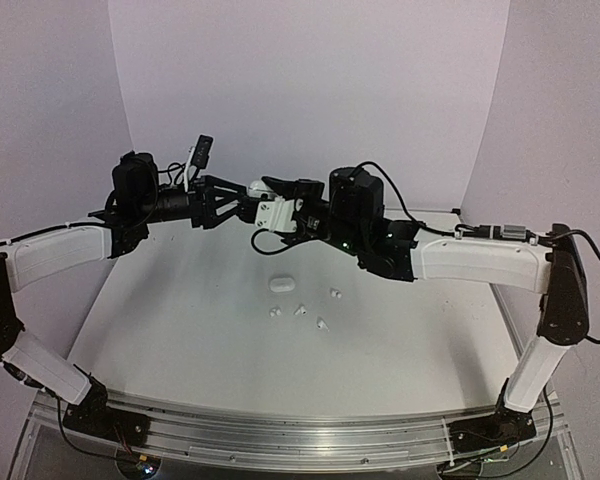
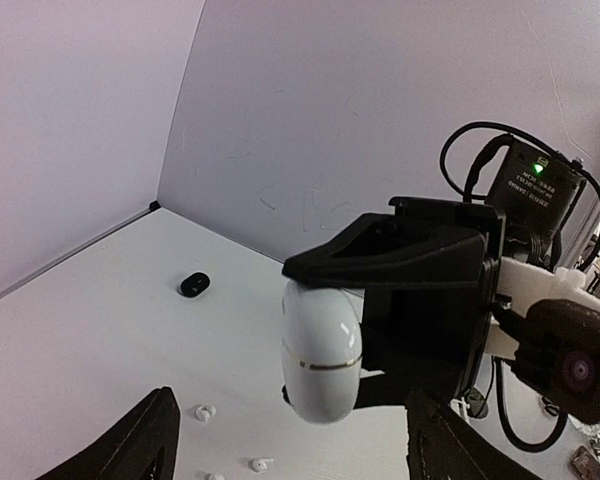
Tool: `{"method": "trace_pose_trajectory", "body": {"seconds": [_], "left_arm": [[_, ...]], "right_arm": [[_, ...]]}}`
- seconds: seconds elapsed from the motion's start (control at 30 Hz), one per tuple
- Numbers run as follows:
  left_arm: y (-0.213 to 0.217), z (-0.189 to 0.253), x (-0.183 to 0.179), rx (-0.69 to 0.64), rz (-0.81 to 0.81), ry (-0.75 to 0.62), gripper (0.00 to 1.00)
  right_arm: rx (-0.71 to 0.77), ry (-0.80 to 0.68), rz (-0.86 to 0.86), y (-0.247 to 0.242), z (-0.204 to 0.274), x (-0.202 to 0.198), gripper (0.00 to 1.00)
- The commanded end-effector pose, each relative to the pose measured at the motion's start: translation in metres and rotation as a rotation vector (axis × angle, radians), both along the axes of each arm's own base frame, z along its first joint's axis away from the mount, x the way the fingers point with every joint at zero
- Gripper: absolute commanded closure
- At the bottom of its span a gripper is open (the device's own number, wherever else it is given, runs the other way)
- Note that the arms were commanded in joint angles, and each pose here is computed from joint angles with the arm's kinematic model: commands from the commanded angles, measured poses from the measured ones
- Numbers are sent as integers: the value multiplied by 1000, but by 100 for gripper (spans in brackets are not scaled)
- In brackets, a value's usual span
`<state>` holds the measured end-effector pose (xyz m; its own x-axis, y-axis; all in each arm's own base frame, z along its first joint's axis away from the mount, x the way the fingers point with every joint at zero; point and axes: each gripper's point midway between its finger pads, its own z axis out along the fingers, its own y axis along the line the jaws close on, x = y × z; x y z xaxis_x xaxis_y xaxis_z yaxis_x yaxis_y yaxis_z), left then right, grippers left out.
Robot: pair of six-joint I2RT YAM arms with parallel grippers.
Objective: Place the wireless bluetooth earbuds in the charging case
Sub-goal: Pass from the right arm to the left
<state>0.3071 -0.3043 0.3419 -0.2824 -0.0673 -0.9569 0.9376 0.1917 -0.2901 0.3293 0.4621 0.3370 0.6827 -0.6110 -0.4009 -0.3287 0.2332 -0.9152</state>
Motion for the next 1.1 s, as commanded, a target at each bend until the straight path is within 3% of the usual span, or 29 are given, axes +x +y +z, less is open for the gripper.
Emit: {"method": "trace_pose_trajectory", "body": {"seconds": [0.0,0.1,0.27,0.53,0.77,0.83,1.0,1.07], "left_arm": [[-4,23,-6,-33,-29,-86,25],[-5,23,-7,-30,-32,-97,31],[-6,20,-3,-23,-25,-76,65],[-6,20,-4,-22,-32,-83,99],[-5,22,-11,-21,-56,-108,100],[-4,21,-12,-24,-58,-102,100],[0,20,-12,-26,-58,-119,100],[1,19,-11,-20,-58,-136,100]], "right_arm": [[8,-57,-22,9,15,3,93],[15,-55,-13,14,17,0,94],[20,-58,-1,18,21,-2,94],[17,-50,17,23,18,-3,95],[31,-28,25,26,19,-3,90],[43,-12,28,27,19,-3,76],[120,70,-25,21,20,4,25],[157,115,-36,15,21,3,10]]}}
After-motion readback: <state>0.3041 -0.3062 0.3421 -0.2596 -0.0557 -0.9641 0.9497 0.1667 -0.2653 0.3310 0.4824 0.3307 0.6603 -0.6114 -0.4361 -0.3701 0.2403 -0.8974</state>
